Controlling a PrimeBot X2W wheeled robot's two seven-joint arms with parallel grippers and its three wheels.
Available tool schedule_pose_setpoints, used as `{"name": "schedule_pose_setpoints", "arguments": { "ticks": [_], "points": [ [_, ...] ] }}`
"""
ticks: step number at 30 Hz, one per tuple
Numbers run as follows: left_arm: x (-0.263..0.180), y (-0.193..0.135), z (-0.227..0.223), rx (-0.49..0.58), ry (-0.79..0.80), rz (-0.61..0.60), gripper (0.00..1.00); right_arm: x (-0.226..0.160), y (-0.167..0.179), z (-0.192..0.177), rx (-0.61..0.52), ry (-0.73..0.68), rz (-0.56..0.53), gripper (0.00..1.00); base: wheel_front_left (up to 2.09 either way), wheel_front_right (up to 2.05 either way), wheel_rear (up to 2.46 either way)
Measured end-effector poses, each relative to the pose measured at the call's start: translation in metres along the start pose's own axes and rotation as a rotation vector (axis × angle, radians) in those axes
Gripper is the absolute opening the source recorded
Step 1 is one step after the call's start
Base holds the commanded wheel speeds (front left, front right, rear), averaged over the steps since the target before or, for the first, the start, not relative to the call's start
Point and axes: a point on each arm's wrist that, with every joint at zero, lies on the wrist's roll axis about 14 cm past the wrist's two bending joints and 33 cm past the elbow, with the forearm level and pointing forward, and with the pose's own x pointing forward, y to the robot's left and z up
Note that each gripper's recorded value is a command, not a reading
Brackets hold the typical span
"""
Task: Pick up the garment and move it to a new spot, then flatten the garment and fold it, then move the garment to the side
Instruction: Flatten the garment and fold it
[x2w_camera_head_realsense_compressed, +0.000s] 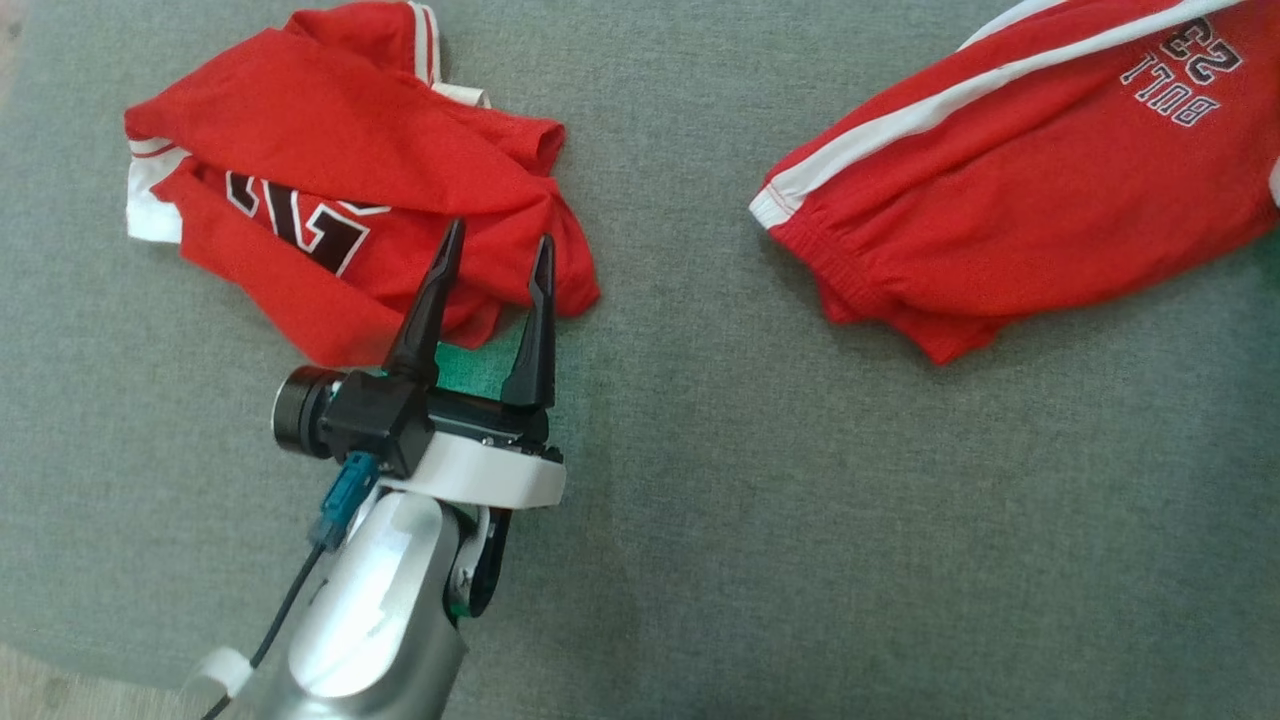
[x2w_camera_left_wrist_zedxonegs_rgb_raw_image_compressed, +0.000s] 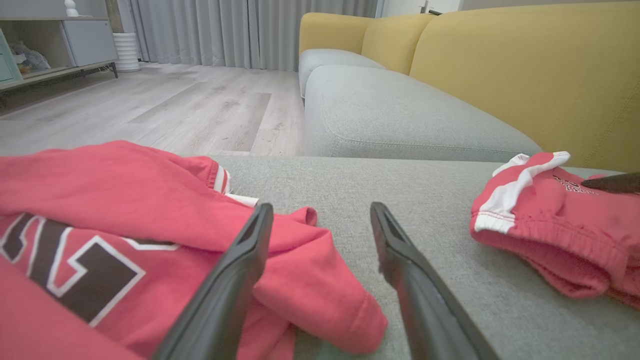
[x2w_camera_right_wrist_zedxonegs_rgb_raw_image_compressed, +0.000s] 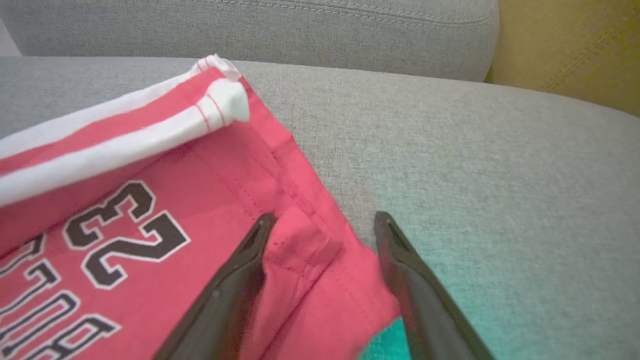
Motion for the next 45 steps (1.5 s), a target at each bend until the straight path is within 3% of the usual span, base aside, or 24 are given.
{"name": "schedule_pose_setpoints", "arguments": {
  "ticks": [5,6,8,19,28,33,37,45],
  "points": [
    [0.000,-0.002,-0.001,-0.002,0.002,-0.005,1.00,-0.001,0.005,-0.003,-0.010,0.030,0.016,1.00,0.00,0.00,0.00],
    [0.001,-0.004,0.000,-0.002,0.001,-0.008,1.00,-0.002,0.005,-0.005,0.000,0.040,0.021,0.87,0.00,0.00,0.00],
    [0.002,-0.007,0.000,0.003,-0.002,-0.018,1.00,-0.005,0.007,-0.005,0.007,0.057,0.031,0.00,0.00,0.00,0.00],
    [0.003,-0.023,0.014,0.000,-0.038,-0.057,1.00,-0.030,-0.019,-0.020,0.087,0.045,0.008,0.00,0.00,0.00,0.00],
    [-0.009,-0.043,0.023,-0.034,-0.059,-0.105,1.00,-0.081,-0.106,-0.062,0.203,0.056,-0.168,0.00,0.00,0.00,0.00],
    [-0.011,-0.052,0.031,-0.034,-0.079,-0.128,1.00,-0.100,-0.123,-0.074,0.276,0.025,-0.209,0.00,0.00,0.00,0.00],
    [-0.015,-0.055,0.030,-0.021,-0.078,-0.138,1.00,-0.107,-0.127,-0.072,0.316,-0.031,-0.223,0.00,0.00,0.00,0.00],
    [-0.022,-0.050,0.030,-0.011,-0.075,-0.120,1.00,-0.108,-0.102,-0.051,0.352,-0.137,-0.171,0.00,0.00,0.00,0.00]
  ]
}}
